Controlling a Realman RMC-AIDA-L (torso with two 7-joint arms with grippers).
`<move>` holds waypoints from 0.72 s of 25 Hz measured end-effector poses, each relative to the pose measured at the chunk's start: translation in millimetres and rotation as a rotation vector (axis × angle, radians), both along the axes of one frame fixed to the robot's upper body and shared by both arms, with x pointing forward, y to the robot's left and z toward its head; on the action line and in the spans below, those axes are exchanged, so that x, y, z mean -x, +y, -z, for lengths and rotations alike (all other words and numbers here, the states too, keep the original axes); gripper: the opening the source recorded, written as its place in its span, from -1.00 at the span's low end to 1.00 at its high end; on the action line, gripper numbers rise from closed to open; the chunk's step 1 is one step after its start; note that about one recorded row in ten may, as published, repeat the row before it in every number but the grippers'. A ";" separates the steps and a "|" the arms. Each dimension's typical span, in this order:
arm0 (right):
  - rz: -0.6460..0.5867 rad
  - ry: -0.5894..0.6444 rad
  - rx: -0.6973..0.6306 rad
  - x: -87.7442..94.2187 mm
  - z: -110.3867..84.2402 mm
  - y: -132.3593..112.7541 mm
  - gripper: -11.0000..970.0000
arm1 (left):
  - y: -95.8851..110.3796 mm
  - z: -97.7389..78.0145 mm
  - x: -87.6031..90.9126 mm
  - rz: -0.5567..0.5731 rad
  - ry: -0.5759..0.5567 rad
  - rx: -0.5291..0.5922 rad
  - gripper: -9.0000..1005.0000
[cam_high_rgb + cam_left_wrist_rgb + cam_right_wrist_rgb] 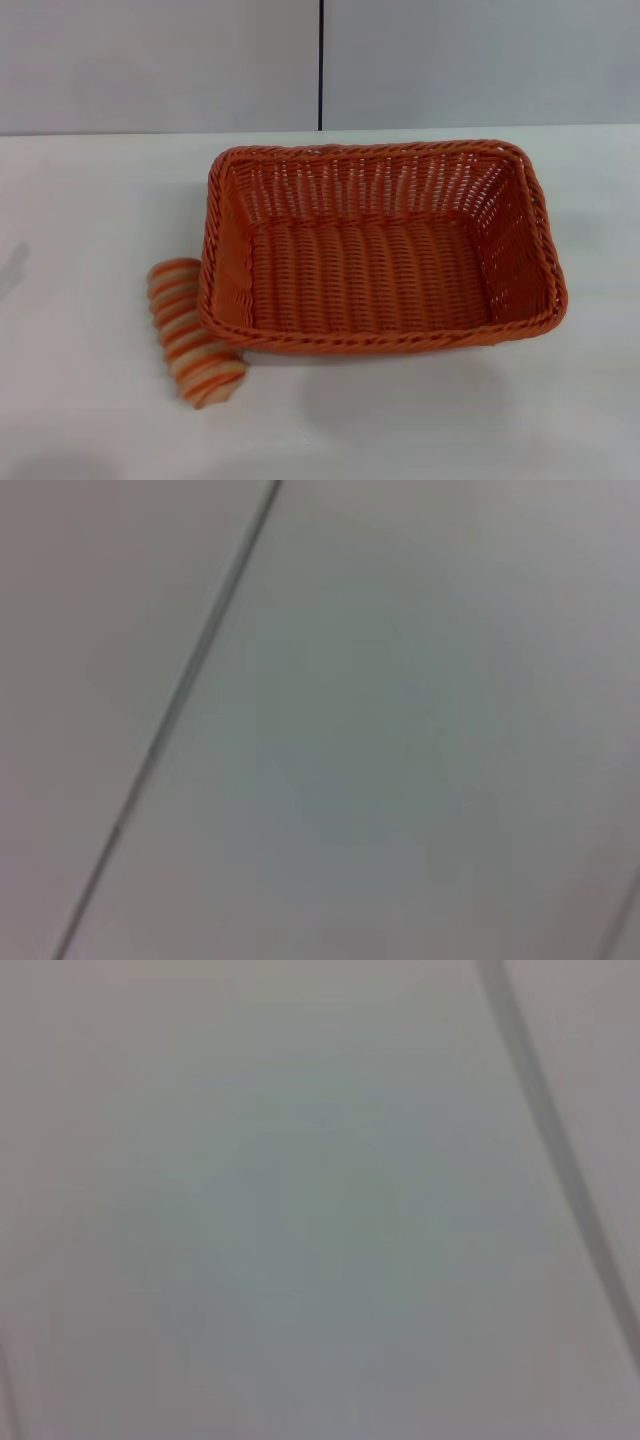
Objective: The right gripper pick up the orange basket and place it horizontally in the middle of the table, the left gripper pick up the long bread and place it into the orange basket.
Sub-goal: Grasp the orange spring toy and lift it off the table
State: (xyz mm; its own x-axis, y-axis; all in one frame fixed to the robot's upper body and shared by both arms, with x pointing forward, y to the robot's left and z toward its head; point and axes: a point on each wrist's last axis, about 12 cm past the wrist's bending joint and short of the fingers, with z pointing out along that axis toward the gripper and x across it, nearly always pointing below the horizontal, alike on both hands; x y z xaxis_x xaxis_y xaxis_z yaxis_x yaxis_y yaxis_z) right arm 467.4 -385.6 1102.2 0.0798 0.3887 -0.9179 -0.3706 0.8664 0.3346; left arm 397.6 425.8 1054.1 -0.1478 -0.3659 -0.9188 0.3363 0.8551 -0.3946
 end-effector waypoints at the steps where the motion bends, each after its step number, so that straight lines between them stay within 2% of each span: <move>1: 0.014 -0.007 -0.036 6.0 4.5 -4.7 0.45 | 0.0 0.0 0.0 0.000 0.000 0.000 0.58; 2: 0.021 -0.017 -0.066 11.1 7.9 -7.6 0.45 | 12.6 -15.8 -7.8 0.076 0.081 -0.003 0.58; 4: 0.030 -0.038 -0.116 19.7 12.9 -11.1 0.45 | 24.3 -32.7 -14.1 0.157 0.169 -0.035 0.58; 5: 0.034 -0.054 -0.163 27.4 16.5 -12.9 0.45 | 24.3 -32.7 -14.1 0.157 0.169 -0.035 0.58; 6: 0.034 -0.054 -0.163 27.4 16.5 -12.9 0.45 | 24.3 -32.7 -14.1 0.157 0.169 -0.035 0.58; 7: 0.035 -0.057 -0.184 30.2 18.0 -13.2 0.45 | 35.2 -48.9 -18.7 0.229 0.257 -0.076 0.58; 9: 0.034 -0.056 -0.211 34.2 20.4 -12.9 0.45 | 43.6 -64.2 -23.5 0.298 0.343 -0.120 0.58; 10: 0.032 -0.054 -0.222 36.1 22.0 -12.2 0.45 | 43.6 -64.2 -23.5 0.298 0.343 -0.120 0.58; 11: 0.032 -0.049 -0.231 38.0 24.1 -11.4 0.45 | 48.3 -76.6 -27.7 0.357 0.417 -0.161 0.58; 14: 0.026 -0.048 -0.260 45.3 30.4 -7.6 0.45 | 45.3 -84.2 -37.5 0.427 0.504 -0.219 0.58; 15: 0.020 -0.057 -0.263 48.0 31.3 -6.0 0.45 | 45.3 -84.2 -37.5 0.427 0.504 -0.219 0.58; 18: -0.002 -0.100 -0.250 56.6 29.7 -3.0 0.45 | 32.3 -78.7 -49.2 0.514 0.627 -0.275 0.58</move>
